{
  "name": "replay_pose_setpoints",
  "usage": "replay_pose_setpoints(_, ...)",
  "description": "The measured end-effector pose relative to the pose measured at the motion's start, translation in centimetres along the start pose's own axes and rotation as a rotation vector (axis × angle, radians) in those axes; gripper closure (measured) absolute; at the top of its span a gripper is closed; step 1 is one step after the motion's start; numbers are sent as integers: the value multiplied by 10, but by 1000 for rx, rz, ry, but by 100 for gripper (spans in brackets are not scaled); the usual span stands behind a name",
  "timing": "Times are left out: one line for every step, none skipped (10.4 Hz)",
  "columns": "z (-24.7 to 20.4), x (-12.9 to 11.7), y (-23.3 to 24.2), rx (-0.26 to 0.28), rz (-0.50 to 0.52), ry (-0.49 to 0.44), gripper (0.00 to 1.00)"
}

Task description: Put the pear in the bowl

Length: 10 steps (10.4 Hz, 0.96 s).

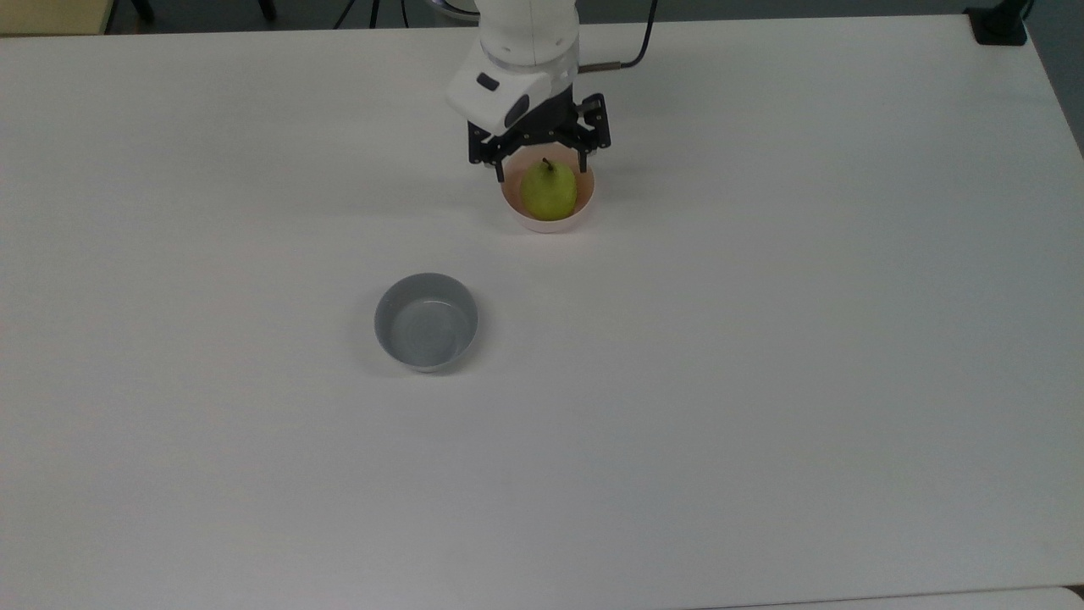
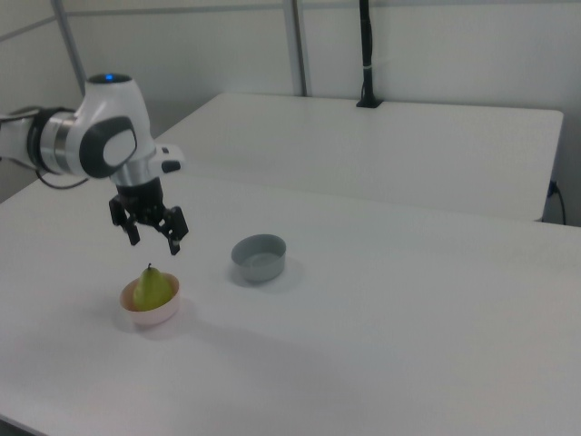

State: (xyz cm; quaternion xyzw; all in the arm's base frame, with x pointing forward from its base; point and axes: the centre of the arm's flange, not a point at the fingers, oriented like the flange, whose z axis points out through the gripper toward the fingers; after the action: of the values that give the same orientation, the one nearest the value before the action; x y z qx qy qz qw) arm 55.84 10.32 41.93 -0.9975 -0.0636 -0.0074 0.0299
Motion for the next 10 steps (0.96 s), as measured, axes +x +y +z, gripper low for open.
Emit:
replay_pose_setpoints(-25,4,6,-1,12,-14,0)
replay_pose_setpoints(-54,8,17,-3,34,-20,0)
replay_pose_setpoints(-81,9,32,-5,60,-17,0)
replay_pose_setpoints(-109,7,48,-8,90,0,0)
replay_pose_setpoints(-129,4,61,-11,113,22,0)
replay_pose_setpoints(-146,-2,75,-14,139,30,0)
replay_pose_setpoints(-161,-8,90,-15,168,32,0)
replay_pose_setpoints(-175,-12,105,-16,196,46,0)
replay_pose_setpoints(-186,-15,120,-18,212,65,0)
replay_pose_setpoints(-193,-17,130,-21,191,78,0)
